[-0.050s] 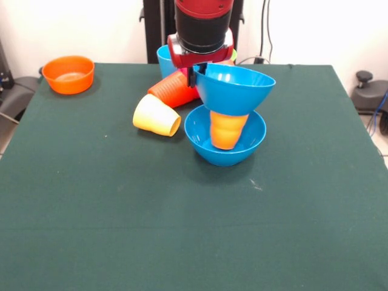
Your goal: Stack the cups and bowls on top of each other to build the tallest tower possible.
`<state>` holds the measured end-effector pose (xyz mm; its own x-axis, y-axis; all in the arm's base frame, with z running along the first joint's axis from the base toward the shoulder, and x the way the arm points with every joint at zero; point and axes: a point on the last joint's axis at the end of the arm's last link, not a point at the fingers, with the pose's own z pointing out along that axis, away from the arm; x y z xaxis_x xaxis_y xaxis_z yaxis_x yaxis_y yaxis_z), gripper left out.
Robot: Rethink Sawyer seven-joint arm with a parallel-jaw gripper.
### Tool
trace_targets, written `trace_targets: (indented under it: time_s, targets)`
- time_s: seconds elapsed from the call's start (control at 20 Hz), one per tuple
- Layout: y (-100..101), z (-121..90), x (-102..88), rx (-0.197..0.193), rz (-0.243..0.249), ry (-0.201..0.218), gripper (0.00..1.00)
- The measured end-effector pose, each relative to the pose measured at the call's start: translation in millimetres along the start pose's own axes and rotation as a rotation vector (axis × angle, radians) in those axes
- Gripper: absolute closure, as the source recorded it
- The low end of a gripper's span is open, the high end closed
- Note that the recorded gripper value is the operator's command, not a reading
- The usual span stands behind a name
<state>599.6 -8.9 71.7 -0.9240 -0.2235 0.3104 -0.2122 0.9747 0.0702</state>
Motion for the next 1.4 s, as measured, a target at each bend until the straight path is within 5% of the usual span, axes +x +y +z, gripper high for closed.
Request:
trace_targets:
  time_s: [1.4]
  targets:
    - [3.6, 7.0, 5.5, -0.009, -0.002, 0.017, 1.0]
